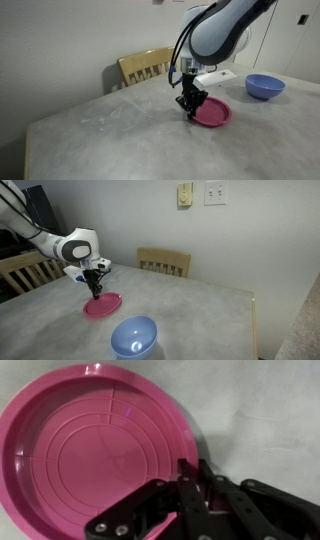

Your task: Put the pink lid on the blue bowl

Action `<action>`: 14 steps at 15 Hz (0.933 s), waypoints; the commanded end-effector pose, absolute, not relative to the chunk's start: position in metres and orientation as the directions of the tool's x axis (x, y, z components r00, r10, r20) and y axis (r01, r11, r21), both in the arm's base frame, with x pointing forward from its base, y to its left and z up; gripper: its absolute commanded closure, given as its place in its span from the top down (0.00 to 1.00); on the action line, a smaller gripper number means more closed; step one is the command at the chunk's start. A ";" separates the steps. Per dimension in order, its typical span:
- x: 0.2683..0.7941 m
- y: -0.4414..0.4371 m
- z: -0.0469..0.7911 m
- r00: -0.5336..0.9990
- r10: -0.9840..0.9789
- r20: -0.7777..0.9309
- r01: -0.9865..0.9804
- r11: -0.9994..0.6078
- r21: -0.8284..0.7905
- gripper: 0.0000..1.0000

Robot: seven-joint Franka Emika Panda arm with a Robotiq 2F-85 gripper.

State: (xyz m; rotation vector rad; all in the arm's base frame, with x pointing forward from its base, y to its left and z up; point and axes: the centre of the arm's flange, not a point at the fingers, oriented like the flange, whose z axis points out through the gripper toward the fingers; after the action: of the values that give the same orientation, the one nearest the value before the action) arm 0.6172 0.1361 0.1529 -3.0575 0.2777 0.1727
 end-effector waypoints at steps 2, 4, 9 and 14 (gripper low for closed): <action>0.622 0.131 0.148 0.974 -0.174 -0.143 -0.184 -0.981 -0.058 0.03; 0.616 0.137 0.164 0.979 -0.151 -0.137 -0.154 -0.988 -0.011 0.03; 0.600 0.163 0.218 0.990 -0.120 -0.078 -0.104 -0.977 0.185 0.03; 0.590 0.169 0.263 0.990 -0.138 -0.005 -0.131 -0.953 0.273 0.03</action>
State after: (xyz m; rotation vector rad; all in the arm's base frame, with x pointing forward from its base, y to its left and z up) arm 0.6058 0.1802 0.2395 -3.3618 0.1945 0.0702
